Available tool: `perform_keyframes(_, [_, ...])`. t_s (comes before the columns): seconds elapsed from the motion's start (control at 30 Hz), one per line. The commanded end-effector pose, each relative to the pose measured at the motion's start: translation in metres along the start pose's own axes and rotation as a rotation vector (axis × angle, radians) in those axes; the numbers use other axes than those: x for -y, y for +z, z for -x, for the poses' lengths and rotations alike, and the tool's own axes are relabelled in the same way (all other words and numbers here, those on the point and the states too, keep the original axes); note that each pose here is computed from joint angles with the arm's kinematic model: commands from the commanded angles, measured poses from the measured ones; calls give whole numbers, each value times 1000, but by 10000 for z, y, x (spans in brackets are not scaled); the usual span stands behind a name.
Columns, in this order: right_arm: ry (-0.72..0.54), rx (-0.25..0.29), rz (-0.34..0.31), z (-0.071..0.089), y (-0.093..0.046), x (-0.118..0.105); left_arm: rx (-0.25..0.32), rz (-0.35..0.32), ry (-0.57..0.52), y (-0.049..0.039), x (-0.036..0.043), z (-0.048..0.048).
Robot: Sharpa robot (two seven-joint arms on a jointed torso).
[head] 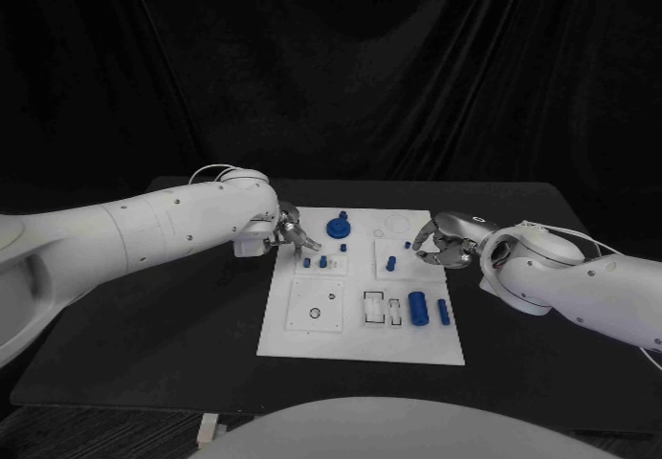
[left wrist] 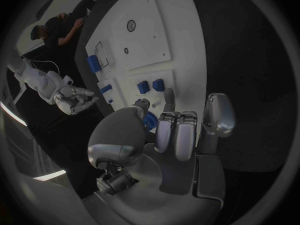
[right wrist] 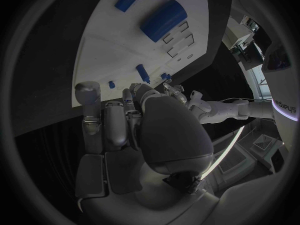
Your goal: Assemble the parts on the task board
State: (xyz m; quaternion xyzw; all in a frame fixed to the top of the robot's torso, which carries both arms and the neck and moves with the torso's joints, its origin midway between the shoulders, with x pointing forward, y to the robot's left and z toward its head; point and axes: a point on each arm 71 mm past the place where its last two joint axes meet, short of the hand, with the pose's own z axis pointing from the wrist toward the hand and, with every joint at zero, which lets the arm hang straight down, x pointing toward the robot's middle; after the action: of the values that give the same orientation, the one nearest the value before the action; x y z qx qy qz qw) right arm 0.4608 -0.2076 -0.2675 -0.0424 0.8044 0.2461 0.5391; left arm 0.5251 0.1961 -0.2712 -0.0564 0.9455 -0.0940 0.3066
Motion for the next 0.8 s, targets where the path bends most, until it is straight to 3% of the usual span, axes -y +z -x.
perform_keyframes(0.03, [-1, -4, -17, -9, -14, 21, 165, -161, -80, -93, 55, 72])
perform_keyframes(0.2, [-1, -5, -21, -6, -27, 39, 219, -213, -112, -255, -46, 33])
perform_keyframes(0.43, [0, -7, -24, -10, -42, 59, 206, -212, -108, -395, -124, -84])
perform_keyframes(0.8, [3, -7, -24, -32, -66, 78, 191, -154, -58, -379, -133, -184])
